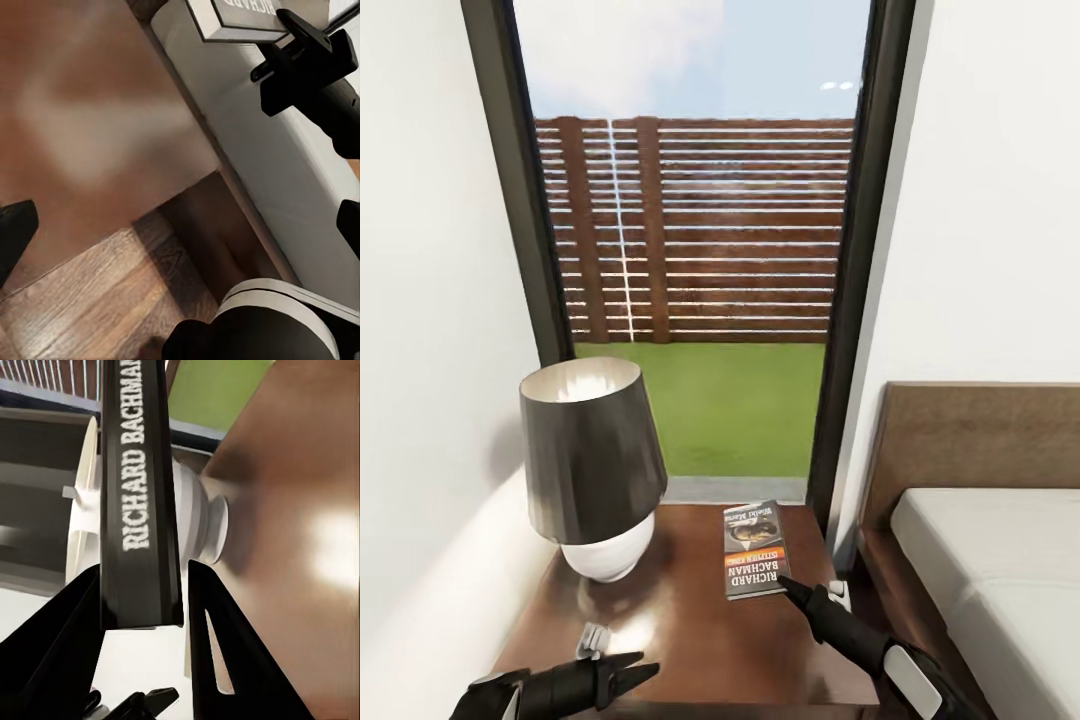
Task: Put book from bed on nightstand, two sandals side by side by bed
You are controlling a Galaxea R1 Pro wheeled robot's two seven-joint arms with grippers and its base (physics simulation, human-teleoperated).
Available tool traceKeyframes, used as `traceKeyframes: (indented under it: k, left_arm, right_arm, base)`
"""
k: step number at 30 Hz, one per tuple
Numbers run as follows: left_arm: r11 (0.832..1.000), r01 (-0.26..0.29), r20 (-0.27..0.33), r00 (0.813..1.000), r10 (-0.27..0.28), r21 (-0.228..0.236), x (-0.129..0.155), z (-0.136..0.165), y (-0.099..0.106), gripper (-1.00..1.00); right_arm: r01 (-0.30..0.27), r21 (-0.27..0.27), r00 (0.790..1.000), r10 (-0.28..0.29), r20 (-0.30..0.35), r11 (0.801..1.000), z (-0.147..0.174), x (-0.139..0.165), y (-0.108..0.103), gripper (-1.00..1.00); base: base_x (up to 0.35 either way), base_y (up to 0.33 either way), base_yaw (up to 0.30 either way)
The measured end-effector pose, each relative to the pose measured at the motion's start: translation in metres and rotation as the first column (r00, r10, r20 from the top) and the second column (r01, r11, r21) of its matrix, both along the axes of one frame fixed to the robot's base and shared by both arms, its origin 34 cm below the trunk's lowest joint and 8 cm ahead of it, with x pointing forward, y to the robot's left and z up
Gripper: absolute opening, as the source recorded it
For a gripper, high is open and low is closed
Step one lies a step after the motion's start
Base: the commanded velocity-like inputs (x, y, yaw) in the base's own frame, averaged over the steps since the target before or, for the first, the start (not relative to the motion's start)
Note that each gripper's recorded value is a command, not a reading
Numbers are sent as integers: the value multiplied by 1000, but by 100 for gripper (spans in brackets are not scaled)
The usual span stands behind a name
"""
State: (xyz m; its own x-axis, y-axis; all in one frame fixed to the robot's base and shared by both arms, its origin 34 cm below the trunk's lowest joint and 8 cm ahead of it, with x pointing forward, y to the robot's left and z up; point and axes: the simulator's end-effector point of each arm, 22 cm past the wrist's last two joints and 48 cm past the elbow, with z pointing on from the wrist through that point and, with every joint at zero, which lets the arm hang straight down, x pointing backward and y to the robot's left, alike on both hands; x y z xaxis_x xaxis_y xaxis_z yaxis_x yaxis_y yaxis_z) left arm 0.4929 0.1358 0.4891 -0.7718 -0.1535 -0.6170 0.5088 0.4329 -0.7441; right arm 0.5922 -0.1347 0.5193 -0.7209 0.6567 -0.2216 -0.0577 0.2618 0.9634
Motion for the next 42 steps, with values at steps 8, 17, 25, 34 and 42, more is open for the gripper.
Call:
traceKeyframes:
  k: [8, 17, 25, 34, 42]
  left_arm:
    - [1000, 0, 0, 1000, 0, -1, 0, 0, 0, 100]
    - [1000, 1, -1, 1000, -1, -2, -4, -18, 0, 100]
    - [992, 77, 25, 997, -75, -99, -19, -3, -8, 100]
    - [983, 101, 42, 995, -95, -153, 1, 50, 0, 100]
    - [984, 100, 49, 994, -93, -147, 5, 57, 2, 100]
  right_arm:
    - [0, 1, 1000, 0, -1, 1000, 0, 0, 0, -100]
    - [0, -1, 1000, 0, 0, 1000, -18, -4, 0, -100]
    - [1, 1, 1000, -1, -1, 1000, -27, -6, 0, -100]
    - [1, 0, 1000, -1, -3, 1000, -27, -6, 0, -100]
    - [3, -3, 1000, -3, 1, 1000, -27, -6, 0, -100]
  base:
    - [48, 0, 0]
    - [1, 0, 0]
    - [0, 0, 0]
    - [0, 0, 0]
    - [0, 0, 0]
